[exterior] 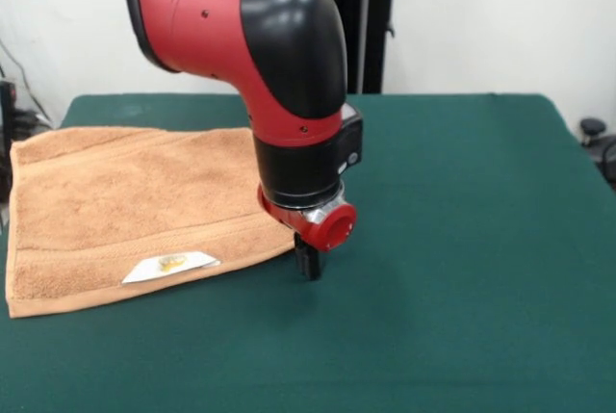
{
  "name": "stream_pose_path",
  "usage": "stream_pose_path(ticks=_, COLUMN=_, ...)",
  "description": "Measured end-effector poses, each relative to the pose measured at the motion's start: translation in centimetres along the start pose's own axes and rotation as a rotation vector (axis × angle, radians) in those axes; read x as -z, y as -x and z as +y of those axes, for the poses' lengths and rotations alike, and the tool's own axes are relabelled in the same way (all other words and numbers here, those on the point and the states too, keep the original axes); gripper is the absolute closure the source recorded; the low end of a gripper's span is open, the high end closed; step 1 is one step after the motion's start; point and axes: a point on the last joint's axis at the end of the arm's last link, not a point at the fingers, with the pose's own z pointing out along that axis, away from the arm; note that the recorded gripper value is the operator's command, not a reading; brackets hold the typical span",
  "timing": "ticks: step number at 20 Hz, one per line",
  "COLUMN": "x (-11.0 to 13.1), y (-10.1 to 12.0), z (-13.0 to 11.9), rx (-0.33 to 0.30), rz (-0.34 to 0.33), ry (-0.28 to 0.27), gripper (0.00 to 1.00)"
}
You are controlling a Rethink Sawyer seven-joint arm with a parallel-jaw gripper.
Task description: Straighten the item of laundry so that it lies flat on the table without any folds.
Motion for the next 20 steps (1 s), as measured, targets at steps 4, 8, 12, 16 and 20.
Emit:
stream_pose_path(ticks=4, x=0.01, y=0.00, z=0.02, rx=-0.011, rz=-0.002, ry=-0.003, gripper=1.00)
stream_pose_path(ticks=8, x=0.02, y=0.05, z=0.01, rx=-0.017, rz=-0.001, ry=-0.003, gripper=1.00)
stream_pose_path(ticks=12, x=0.04, y=0.03, z=0.00, rx=-0.016, rz=-0.003, ry=-0.005, gripper=1.00)
stream_pose_path(ticks=16, x=0.06, y=0.00, z=-0.01, rx=-0.015, rz=-0.005, ry=-0.007, gripper=1.00)
stream_pose_path(ticks=20, x=0.13, y=0.04, z=-0.12, rx=-0.016, rz=-0.005, ry=-0.007, gripper=1.00)
